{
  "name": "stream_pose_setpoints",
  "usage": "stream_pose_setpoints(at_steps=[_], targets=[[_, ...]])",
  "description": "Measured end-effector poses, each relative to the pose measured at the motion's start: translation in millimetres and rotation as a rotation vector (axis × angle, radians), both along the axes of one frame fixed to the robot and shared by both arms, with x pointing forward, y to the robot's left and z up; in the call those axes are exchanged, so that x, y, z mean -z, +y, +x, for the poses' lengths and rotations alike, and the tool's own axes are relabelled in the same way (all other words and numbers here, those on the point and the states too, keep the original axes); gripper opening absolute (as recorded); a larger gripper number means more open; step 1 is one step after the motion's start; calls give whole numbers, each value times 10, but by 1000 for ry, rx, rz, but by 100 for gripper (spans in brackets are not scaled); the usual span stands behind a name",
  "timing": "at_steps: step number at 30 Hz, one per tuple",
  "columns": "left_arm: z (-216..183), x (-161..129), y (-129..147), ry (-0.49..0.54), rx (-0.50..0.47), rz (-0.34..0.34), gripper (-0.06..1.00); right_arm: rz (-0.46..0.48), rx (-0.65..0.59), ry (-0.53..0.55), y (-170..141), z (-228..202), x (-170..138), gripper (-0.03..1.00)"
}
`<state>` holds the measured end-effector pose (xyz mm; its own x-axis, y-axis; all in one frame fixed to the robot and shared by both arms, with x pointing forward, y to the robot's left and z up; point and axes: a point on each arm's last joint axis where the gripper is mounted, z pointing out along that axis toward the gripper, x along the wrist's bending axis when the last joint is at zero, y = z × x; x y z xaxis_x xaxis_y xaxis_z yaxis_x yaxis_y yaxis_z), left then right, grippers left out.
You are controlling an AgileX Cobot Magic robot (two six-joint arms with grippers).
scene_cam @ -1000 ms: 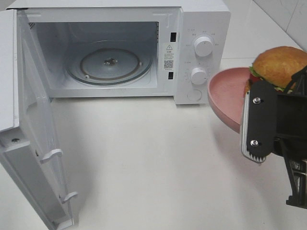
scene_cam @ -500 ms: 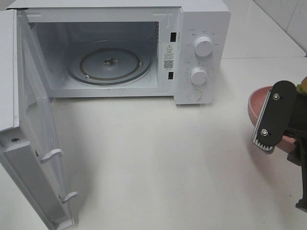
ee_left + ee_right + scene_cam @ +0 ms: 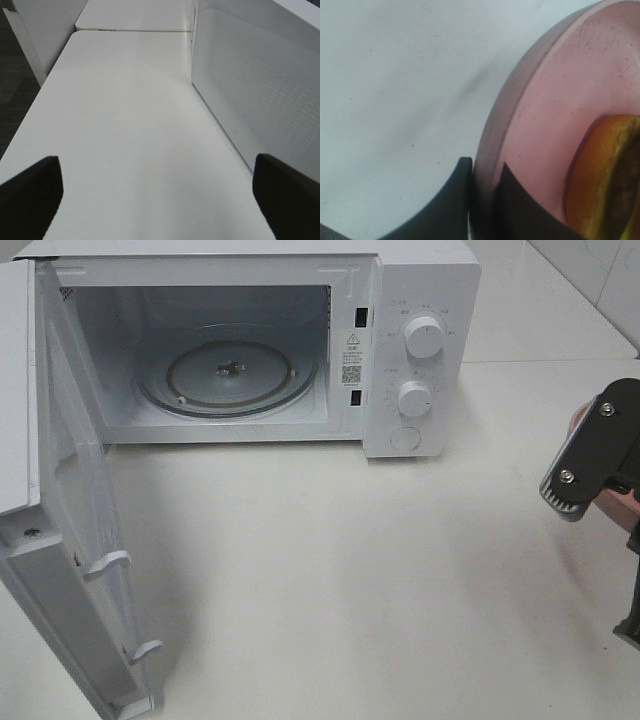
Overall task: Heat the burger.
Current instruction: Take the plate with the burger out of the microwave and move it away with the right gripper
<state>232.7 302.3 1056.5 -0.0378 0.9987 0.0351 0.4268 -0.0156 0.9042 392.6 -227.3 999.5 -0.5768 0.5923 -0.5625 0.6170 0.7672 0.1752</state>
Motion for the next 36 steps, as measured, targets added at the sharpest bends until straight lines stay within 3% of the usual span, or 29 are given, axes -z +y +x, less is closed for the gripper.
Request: stream_pose_setpoints(at_steps=[15, 23, 36], targets=[[0, 0, 0, 0, 0, 0, 97, -51, 176, 19, -29, 36, 86, 5], [0, 0, 0, 0, 0, 0, 97, -91, 338, 34, 167, 285, 134, 5], [0, 0, 0, 0, 0, 0, 97, -133, 427, 65, 240, 368, 326, 6]])
